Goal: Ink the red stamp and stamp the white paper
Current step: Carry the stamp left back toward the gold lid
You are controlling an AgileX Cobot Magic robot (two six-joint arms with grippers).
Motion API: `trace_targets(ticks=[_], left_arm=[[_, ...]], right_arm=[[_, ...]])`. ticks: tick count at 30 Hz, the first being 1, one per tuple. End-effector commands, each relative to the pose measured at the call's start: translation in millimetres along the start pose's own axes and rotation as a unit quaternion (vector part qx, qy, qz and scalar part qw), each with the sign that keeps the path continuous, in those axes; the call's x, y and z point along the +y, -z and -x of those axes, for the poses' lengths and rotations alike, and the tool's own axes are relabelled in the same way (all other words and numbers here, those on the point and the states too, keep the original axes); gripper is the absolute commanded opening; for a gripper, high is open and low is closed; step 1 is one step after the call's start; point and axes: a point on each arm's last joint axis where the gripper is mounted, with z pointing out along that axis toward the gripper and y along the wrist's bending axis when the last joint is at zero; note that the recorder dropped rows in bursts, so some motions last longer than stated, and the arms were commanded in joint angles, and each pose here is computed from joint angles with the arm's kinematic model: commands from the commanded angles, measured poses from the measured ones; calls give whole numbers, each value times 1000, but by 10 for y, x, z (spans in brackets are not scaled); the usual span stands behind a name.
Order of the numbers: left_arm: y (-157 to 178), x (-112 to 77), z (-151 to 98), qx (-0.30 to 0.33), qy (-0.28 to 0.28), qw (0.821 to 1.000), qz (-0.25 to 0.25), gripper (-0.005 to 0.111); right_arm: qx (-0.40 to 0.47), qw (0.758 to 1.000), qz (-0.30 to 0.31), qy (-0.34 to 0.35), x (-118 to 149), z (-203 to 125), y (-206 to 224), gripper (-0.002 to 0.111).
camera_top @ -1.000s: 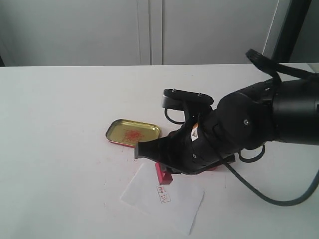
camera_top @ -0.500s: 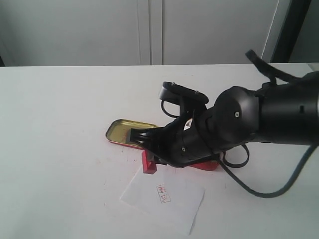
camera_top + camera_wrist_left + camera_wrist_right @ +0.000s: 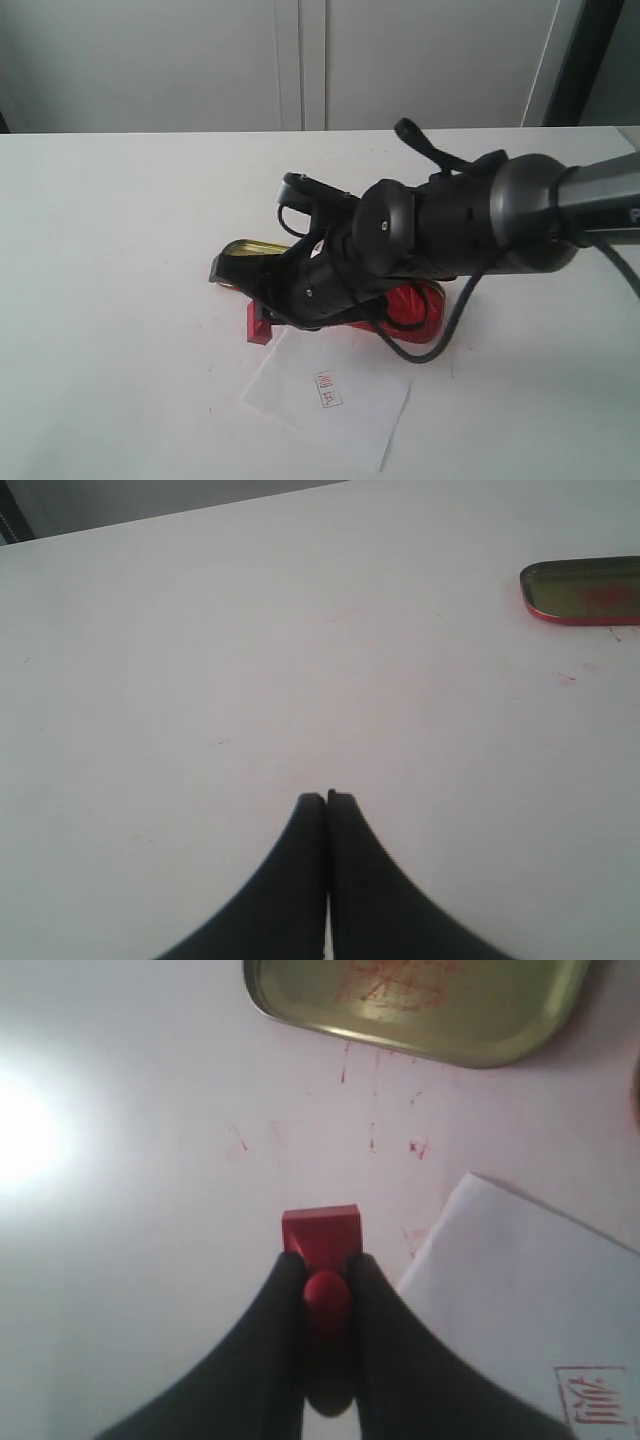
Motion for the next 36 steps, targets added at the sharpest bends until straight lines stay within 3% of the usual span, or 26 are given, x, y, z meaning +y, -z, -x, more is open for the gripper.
trace_targets(ticks=[1, 12, 23, 36], left_arm=[[-2, 0, -6, -2, 0, 1000, 1, 0], [-2, 0, -6, -2, 0, 1000, 1, 0], [-2, 0, -6, -2, 0, 1000, 1, 0], [-2, 0, -6, -2, 0, 1000, 1, 0]], right_arm=[[2, 1000, 6, 1, 88, 6, -165, 0], [31, 999, 38, -11, 236, 19, -488, 0], [69, 993, 99, -14, 134, 2, -682, 0], [57, 995, 86, 2, 62, 5, -749, 4]])
